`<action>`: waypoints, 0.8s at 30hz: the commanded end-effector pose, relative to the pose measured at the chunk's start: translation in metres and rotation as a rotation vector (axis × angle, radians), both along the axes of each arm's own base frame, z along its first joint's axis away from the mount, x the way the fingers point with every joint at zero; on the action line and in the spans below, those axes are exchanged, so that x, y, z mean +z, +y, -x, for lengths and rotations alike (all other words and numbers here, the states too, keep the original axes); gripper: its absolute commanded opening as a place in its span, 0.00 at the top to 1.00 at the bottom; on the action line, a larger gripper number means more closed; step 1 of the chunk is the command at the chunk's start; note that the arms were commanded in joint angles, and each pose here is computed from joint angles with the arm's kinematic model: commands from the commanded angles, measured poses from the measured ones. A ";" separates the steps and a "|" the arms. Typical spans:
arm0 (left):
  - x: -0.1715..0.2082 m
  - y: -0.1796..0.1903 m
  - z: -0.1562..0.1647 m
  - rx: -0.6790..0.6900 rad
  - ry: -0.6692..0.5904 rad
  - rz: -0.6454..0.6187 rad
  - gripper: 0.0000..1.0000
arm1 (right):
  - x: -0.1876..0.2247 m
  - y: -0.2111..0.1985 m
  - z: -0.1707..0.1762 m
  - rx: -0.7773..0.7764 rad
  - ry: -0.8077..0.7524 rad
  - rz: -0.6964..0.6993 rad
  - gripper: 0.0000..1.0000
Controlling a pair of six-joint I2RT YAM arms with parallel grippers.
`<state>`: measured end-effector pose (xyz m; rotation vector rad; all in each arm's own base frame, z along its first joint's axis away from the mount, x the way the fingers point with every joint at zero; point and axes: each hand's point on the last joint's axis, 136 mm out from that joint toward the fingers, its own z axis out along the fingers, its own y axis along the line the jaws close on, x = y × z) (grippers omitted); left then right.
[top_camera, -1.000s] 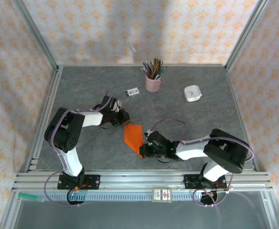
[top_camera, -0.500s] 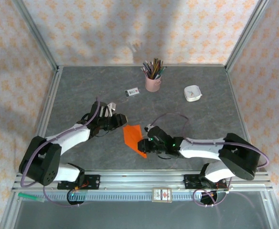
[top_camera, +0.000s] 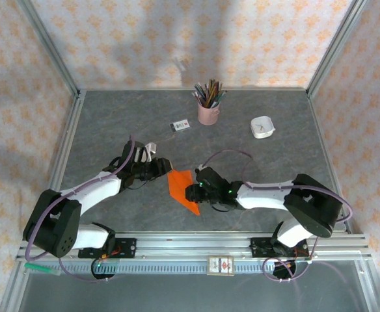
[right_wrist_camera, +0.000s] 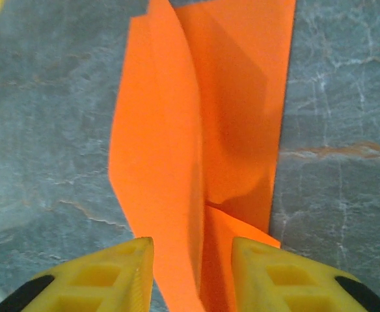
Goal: Fold a paper plane with a square sheet of paper (pick it up from the middle)
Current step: Turn over the paper at the bottom-center of the table.
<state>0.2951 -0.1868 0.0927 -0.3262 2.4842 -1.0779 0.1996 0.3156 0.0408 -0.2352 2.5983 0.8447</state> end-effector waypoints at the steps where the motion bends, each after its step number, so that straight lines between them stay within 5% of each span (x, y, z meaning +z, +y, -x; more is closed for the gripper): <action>1: -0.003 0.006 0.005 0.011 0.002 -0.027 0.63 | -0.003 0.004 -0.007 0.006 -0.023 0.013 0.66; 14: 0.000 0.011 0.007 0.026 -0.008 -0.045 0.64 | 0.003 -0.013 -0.022 -0.040 -0.094 0.118 1.00; 24: 0.009 0.024 -0.001 0.085 -0.031 -0.066 0.64 | 0.100 -0.116 -0.064 -0.323 -0.402 0.654 1.00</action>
